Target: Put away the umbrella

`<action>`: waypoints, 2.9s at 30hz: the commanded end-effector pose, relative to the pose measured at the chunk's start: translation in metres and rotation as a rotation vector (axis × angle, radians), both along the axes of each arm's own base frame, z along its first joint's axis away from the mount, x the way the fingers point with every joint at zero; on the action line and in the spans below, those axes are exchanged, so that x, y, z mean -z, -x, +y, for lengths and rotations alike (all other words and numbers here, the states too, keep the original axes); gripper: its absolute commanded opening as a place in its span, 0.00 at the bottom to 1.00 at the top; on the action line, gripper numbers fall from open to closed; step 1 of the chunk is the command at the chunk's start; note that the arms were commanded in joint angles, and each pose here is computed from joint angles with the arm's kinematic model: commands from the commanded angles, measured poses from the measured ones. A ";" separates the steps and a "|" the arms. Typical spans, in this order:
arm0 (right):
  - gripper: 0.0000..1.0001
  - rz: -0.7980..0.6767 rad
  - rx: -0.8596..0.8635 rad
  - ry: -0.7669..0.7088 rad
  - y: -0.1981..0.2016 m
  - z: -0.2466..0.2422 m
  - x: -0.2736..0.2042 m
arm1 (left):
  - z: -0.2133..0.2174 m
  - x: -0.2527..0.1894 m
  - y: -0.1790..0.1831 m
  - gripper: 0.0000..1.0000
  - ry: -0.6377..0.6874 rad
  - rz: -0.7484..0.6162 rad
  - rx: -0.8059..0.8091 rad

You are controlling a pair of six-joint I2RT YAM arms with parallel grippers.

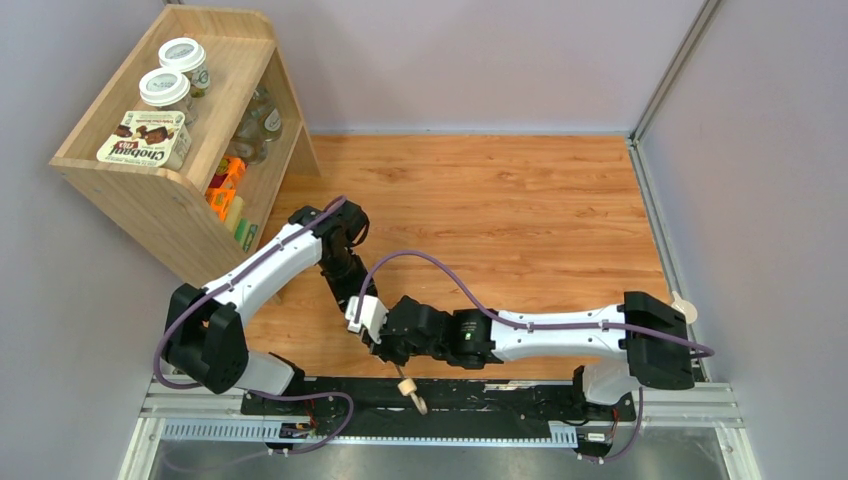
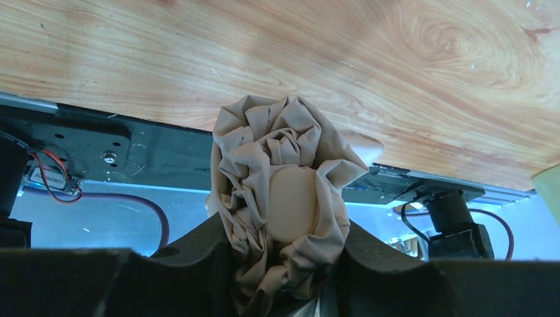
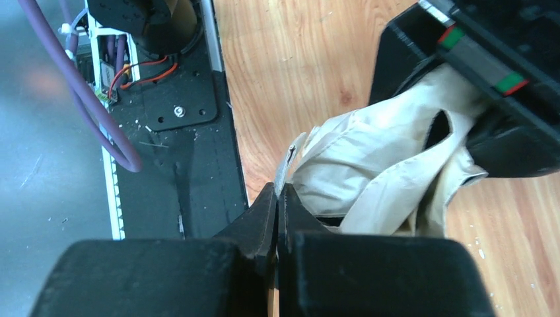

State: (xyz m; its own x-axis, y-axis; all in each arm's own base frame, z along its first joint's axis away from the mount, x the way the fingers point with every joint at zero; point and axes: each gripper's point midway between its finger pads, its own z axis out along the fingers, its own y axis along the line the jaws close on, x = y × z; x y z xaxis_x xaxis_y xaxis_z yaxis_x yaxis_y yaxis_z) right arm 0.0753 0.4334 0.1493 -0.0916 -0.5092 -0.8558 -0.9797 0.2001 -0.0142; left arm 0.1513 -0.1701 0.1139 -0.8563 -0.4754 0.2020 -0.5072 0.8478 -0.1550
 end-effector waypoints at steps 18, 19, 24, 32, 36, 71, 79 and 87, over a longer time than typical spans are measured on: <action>0.61 0.298 -0.084 -0.011 0.017 0.000 0.022 | -0.020 -0.038 -0.003 0.00 0.211 -0.048 -0.040; 0.63 0.308 -0.102 -0.043 0.021 -0.001 0.008 | -0.021 -0.038 -0.004 0.00 0.223 -0.049 -0.044; 0.80 0.314 -0.137 -0.260 0.032 -0.023 -0.084 | -0.025 -0.048 -0.017 0.00 0.269 -0.163 -0.023; 0.98 0.242 0.190 -0.462 -0.013 -0.088 -0.180 | -0.040 -0.064 -0.029 0.00 0.407 -0.291 -0.029; 0.99 0.254 0.506 -0.402 -0.060 -0.129 -0.155 | -0.047 -0.086 -0.045 0.00 0.479 -0.478 0.023; 1.00 0.428 0.785 -0.264 -0.104 -0.186 -0.044 | -0.087 -0.076 -0.101 0.00 0.089 -1.374 0.624; 1.00 0.489 0.654 -0.151 -0.090 -0.167 -0.027 | -0.116 -0.104 -0.076 0.00 0.428 -1.174 0.639; 1.00 0.751 0.980 -0.426 -0.118 -0.200 -0.058 | -0.110 -0.172 -0.053 0.00 0.775 -1.232 0.476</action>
